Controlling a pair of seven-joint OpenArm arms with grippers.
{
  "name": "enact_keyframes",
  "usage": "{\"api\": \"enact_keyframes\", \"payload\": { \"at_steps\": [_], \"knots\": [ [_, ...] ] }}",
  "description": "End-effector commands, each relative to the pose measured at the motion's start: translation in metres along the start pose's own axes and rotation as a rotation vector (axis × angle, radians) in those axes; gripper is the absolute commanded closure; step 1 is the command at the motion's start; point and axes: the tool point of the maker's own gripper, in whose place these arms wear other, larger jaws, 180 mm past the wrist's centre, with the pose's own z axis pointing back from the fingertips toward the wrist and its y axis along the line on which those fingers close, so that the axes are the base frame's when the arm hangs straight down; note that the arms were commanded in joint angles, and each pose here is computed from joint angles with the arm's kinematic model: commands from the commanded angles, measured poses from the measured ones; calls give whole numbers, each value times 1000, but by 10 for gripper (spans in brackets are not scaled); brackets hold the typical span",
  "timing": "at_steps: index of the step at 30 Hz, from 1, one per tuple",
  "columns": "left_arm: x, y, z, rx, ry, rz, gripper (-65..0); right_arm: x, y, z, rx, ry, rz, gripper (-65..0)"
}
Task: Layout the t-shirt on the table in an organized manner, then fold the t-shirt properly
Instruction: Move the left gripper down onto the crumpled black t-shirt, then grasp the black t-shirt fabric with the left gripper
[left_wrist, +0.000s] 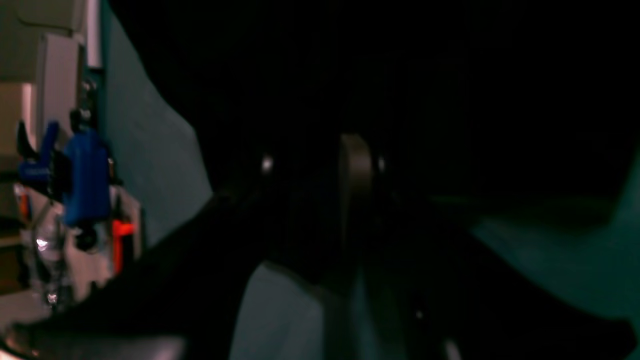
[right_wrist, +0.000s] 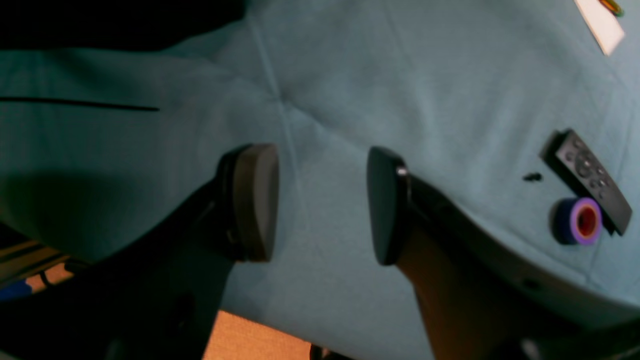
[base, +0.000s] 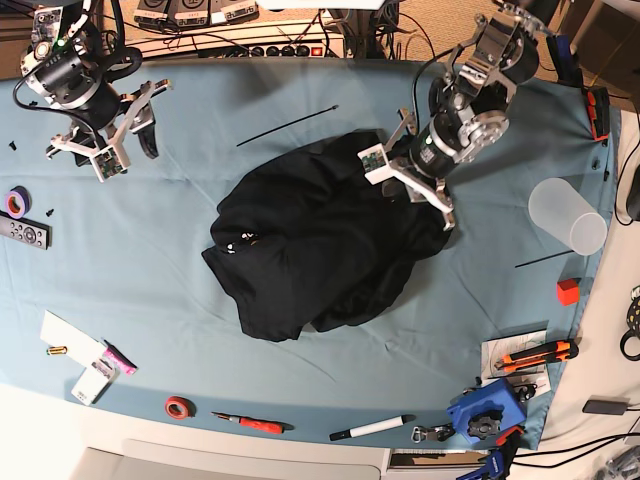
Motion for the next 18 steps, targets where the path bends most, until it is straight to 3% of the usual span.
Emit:
{"api": "enact_keyframes", "payload": {
  "at_steps": [1, 6, 10, 14, 18],
  "knots": [
    [2, 7, 0, 20, -12, -14, -183, 7, -5, 3, -20, -23, 18, -287],
    [-19, -11, -12, -69, 43, -23, -169, 7, -6, 3, -26, -25, 21, -287],
    [-29, -15, -17, -82, 63, -1, -8, 9, -6, 3, -26, -35, 21, -287],
    [-25, 8, -18, 29, 47, 120, 0, 10, -6, 3, -26, -44, 22, -287],
    [-39, 59, -18, 217, 135, 238, 0, 11, -6, 3, -26, -47, 22, -287]
  ]
}}
